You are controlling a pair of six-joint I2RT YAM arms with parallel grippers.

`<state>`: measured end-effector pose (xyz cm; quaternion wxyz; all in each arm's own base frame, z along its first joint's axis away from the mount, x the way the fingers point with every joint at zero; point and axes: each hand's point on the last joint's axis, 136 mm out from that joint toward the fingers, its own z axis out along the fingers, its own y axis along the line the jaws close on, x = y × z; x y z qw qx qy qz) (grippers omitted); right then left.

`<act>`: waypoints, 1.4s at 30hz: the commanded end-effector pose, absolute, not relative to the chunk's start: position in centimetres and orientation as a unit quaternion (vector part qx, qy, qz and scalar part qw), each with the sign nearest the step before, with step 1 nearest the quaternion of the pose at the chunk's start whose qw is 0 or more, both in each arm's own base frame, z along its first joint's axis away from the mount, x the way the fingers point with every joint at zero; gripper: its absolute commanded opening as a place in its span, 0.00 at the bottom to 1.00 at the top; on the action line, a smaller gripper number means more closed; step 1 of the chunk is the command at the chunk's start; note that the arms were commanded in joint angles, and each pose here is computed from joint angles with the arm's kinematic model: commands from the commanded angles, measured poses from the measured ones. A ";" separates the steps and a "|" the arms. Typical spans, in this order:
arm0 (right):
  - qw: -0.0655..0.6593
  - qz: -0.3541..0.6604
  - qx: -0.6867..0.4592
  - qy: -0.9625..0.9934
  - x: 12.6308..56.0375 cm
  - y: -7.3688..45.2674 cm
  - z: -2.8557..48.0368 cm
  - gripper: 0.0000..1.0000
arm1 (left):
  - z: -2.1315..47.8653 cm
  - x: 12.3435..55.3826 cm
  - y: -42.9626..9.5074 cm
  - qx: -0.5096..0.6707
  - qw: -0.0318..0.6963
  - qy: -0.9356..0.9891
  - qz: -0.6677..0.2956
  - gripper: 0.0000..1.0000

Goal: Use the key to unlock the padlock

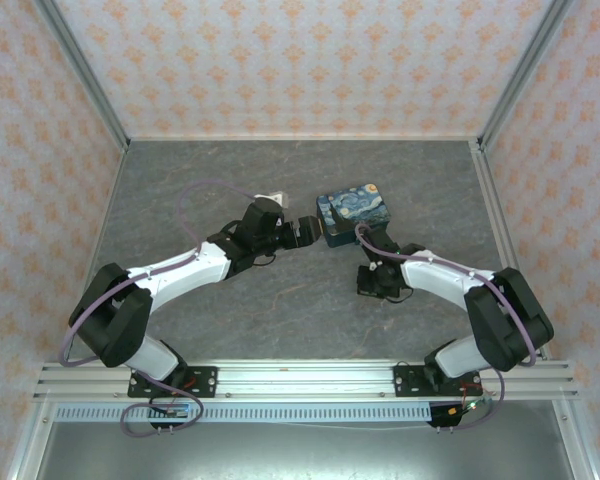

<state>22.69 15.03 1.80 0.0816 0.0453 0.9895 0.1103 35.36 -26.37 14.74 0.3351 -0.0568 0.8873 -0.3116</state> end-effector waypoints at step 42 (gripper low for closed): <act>0.320 0.420 0.194 0.827 29.1 20.1 15.4 0.00 | 22.5 35.0 -27.9 -0.200 0.314 0.787 -0.492 1.00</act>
